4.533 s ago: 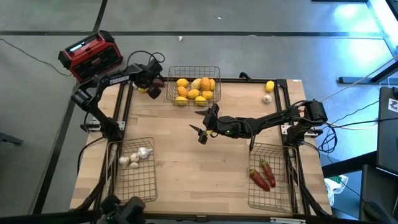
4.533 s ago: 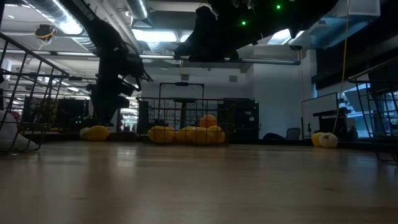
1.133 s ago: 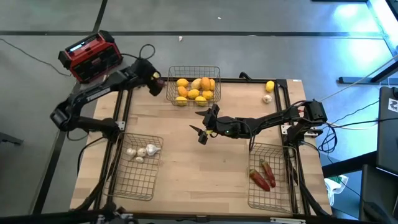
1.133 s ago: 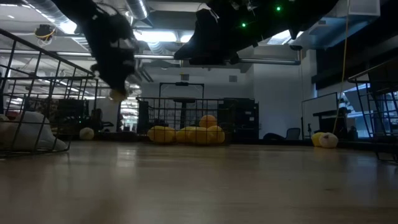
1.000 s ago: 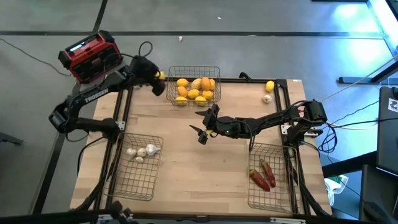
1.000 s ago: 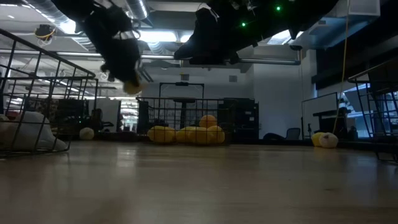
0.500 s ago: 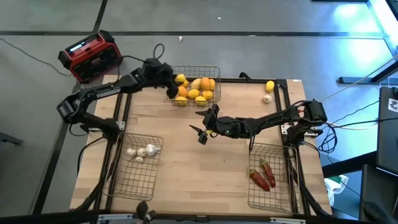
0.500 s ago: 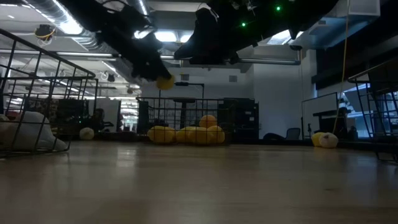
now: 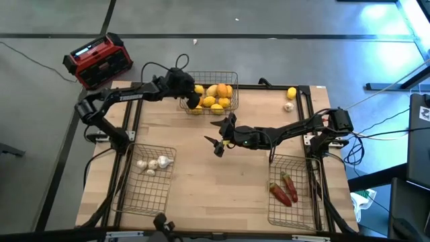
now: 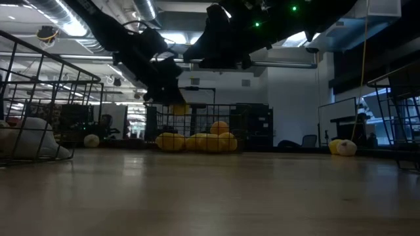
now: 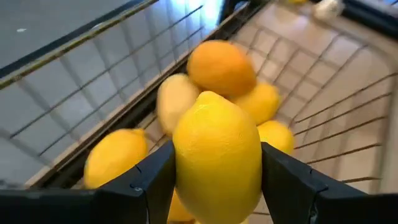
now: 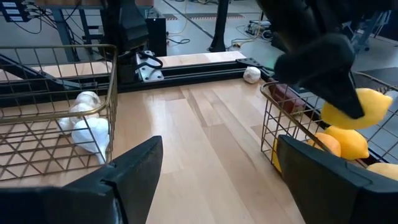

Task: Sort produce into baskets
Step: Put the lemon into the top wire basket, then put the chili bell pepper into the bottom right wire basket

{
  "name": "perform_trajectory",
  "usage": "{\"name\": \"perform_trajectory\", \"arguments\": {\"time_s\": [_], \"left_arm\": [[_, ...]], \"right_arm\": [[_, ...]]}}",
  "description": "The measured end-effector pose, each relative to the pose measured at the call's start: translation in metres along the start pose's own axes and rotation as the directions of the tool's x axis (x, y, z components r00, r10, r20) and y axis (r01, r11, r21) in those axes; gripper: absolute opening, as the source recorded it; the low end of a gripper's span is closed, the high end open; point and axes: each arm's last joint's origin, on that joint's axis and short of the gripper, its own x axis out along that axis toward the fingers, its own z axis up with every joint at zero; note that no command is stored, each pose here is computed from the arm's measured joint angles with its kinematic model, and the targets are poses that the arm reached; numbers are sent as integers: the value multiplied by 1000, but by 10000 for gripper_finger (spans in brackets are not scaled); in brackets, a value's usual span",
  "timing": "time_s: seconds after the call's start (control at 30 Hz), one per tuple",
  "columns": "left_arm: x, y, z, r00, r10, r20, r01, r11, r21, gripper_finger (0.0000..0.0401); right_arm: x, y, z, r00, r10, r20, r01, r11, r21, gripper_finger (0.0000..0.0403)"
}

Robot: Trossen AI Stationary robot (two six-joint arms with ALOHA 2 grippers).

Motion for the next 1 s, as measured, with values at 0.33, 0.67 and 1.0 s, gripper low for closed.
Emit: {"name": "perform_trajectory", "arguments": {"time_s": [0.33,0.67,1.0], "left_arm": [[0,5,-2,982,188,-16,-188,982,-18,219],[-8,3,0,983,184,-14,-184,983,4,267],[-75,-1,11,962,273,-17,-270,959,90,268]], "right_arm": [[0,0,0,1000,-1,0,1,1000,0,310],[0,0,0,1000,0,-3,0,1000,-2,310],[0,0,-1,1000,0,-6,0,1000,-3,310]]}}
